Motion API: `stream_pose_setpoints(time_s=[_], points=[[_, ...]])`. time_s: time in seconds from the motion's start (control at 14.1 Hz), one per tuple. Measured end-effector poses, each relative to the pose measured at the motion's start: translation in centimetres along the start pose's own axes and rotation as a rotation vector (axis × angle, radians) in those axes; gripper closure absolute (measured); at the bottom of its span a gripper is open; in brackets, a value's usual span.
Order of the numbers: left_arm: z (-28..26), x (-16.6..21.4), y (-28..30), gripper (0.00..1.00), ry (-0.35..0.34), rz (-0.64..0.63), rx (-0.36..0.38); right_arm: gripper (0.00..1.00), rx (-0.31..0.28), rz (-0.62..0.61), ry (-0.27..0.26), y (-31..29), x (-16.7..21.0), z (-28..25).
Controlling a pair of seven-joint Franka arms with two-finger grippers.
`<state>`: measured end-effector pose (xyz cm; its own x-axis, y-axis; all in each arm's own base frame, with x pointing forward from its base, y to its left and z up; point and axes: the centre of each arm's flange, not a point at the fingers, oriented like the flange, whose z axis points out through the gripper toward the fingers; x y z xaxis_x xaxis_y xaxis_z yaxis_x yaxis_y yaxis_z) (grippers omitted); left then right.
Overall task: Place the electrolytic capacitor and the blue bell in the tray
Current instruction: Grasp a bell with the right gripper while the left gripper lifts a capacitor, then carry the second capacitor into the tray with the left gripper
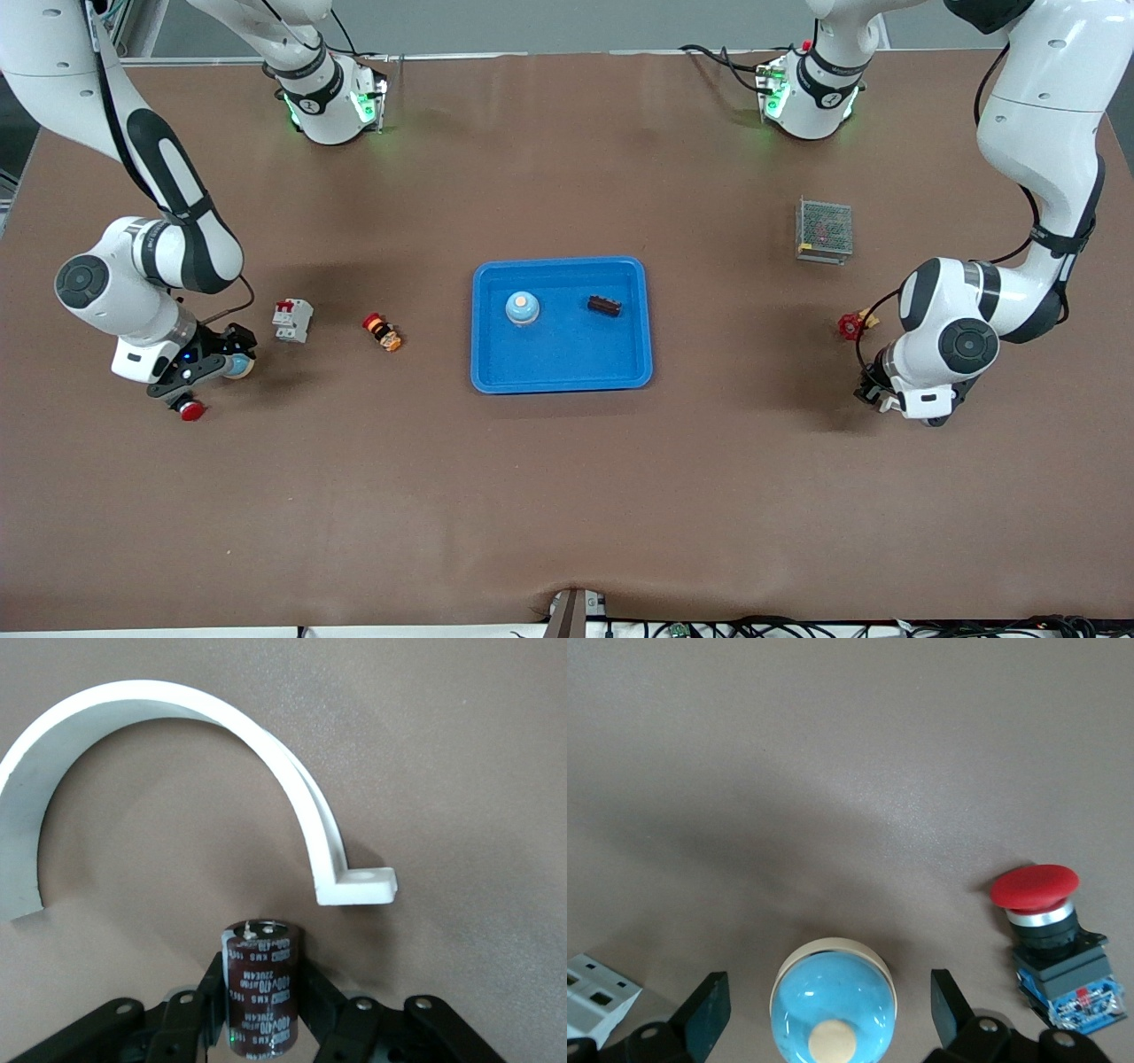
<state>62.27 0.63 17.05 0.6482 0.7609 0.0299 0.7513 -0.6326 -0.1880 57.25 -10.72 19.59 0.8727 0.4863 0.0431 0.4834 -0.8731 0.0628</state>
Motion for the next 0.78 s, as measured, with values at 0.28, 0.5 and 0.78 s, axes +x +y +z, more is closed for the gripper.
stream_pose_setpoints(time_s=[0.28,0.5,0.78], points=[[-1.2,-0.9,1.1,0.65,0.002,0.014,-0.015,0.0,0.003,0.001,-0.003,0.0,-0.2,0.8],[-3.4,-2.6,2.5,0.65,0.001,0.007,-0.026,0.0,0.004,-0.006,-0.006,0.3,-0.6,0.9],[-6.1,-7.3,5.9,0.65,-0.019,-0.073,-0.069,0.0,0.007,-0.008,-0.011,1.0,-1.4,1.2]])
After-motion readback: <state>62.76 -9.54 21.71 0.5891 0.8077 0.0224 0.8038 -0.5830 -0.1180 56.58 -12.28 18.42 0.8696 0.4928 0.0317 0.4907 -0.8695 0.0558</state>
